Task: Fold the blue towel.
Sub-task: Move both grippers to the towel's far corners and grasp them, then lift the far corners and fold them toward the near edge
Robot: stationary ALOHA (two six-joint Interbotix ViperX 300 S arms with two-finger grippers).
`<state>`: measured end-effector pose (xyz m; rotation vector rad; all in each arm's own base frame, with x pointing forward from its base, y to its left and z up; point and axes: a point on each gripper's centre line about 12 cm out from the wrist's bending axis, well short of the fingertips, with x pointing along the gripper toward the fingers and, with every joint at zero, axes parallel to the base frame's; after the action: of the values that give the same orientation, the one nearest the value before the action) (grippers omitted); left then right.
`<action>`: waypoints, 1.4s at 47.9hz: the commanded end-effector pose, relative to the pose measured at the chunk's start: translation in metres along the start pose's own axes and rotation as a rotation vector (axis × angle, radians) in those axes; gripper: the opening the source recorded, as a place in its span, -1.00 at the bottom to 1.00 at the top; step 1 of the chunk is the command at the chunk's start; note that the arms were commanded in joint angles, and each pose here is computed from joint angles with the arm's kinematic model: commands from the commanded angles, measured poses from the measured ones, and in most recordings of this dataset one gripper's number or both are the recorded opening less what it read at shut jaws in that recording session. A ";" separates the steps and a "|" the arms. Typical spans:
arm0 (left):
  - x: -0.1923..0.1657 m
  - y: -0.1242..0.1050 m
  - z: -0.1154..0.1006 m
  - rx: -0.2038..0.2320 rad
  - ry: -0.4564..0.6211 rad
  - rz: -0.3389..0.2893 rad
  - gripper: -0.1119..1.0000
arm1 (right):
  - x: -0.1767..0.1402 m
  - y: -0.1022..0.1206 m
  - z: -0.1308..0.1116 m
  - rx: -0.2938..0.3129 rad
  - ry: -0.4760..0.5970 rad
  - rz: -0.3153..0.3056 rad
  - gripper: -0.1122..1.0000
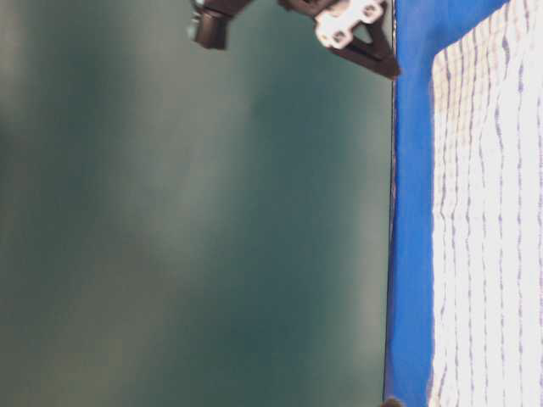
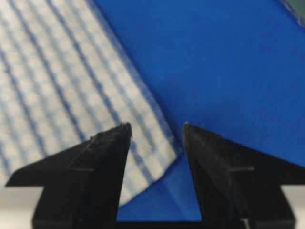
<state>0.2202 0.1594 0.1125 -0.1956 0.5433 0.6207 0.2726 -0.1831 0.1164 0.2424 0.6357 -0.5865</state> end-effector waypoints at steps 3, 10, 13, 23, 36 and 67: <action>0.015 0.009 -0.002 -0.018 0.012 0.027 0.72 | 0.016 -0.007 -0.002 0.006 -0.004 -0.015 0.17; 0.030 0.017 -0.009 -0.025 0.047 0.051 0.72 | 0.032 -0.017 -0.009 0.022 0.023 -0.038 0.17; 0.035 0.022 -0.012 -0.035 0.059 0.063 0.72 | 0.037 -0.021 -0.011 0.029 0.032 -0.046 0.16; 0.046 0.030 -0.021 -0.046 0.102 0.084 0.62 | 0.040 -0.024 -0.014 0.028 0.039 -0.052 0.11; 0.046 0.024 -0.024 -0.033 0.111 0.069 -0.47 | 0.040 -0.014 -0.017 -0.005 0.056 -0.026 -0.68; 0.039 0.011 0.020 -0.003 0.043 0.032 -0.74 | 0.018 -0.012 0.006 -0.001 -0.013 -0.025 -0.68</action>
<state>0.2418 0.1931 0.0882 -0.2271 0.6361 0.6575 0.2770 -0.2013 0.0898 0.2459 0.6808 -0.6084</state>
